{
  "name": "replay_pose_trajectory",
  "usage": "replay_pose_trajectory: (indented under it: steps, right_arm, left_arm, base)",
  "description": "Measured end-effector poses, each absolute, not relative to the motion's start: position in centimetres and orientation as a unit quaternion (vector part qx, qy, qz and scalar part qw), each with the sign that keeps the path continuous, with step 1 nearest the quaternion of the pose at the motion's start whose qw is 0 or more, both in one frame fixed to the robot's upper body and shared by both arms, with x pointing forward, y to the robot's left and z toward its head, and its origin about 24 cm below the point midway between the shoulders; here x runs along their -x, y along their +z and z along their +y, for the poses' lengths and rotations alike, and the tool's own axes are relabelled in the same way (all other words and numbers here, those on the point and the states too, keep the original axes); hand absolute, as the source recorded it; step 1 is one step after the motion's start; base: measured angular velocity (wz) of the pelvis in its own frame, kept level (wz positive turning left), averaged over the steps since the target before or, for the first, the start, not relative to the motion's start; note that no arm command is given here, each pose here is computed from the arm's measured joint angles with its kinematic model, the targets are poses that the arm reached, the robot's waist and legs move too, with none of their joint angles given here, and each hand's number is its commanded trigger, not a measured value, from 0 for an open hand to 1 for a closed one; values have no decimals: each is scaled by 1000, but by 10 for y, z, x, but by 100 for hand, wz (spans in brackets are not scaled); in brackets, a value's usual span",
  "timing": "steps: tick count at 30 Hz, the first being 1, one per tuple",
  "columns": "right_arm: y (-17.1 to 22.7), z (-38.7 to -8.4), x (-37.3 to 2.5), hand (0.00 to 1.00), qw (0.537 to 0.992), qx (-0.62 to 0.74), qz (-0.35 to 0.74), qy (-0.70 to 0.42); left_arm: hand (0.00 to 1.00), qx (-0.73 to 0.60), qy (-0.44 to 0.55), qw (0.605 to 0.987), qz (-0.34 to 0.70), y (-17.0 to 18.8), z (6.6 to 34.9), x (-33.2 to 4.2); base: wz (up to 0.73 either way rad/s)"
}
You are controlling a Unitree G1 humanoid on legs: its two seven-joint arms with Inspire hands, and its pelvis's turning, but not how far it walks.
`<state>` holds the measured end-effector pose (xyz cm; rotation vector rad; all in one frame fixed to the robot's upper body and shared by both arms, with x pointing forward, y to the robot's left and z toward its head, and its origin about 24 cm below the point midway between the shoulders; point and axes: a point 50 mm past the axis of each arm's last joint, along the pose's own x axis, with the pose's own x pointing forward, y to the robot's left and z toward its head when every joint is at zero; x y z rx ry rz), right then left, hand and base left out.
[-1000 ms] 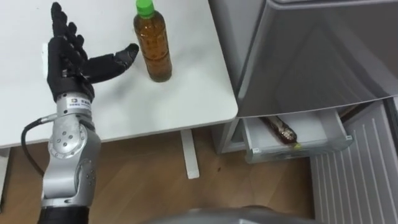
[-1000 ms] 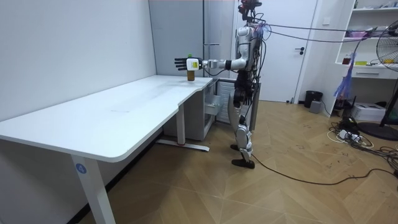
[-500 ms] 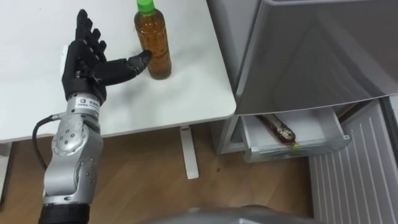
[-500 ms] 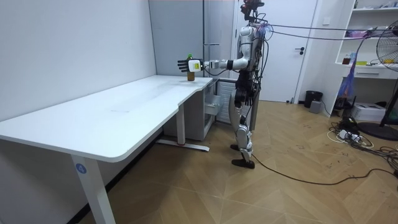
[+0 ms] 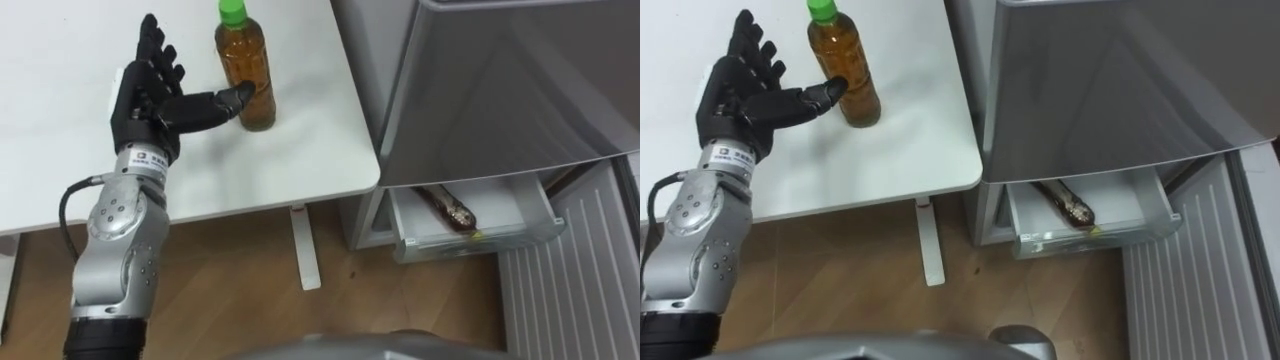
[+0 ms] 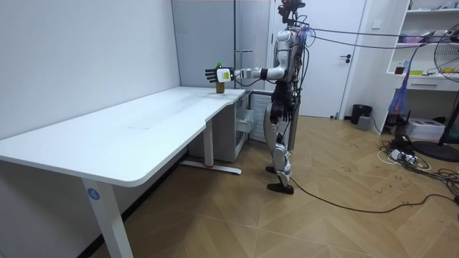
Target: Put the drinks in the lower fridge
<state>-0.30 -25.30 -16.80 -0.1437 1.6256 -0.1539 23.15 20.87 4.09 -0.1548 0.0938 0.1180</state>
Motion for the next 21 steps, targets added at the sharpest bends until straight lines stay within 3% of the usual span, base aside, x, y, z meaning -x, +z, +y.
replay_pose_trajectory:
  steps: [21]
  right_arm:
    - [-168, -252, 0, 0, 687, 71, 722, -43]
  left_arm:
    - [0, 77, 19, 997, 16, 57, 200, -247]
  base:
    - [-2]
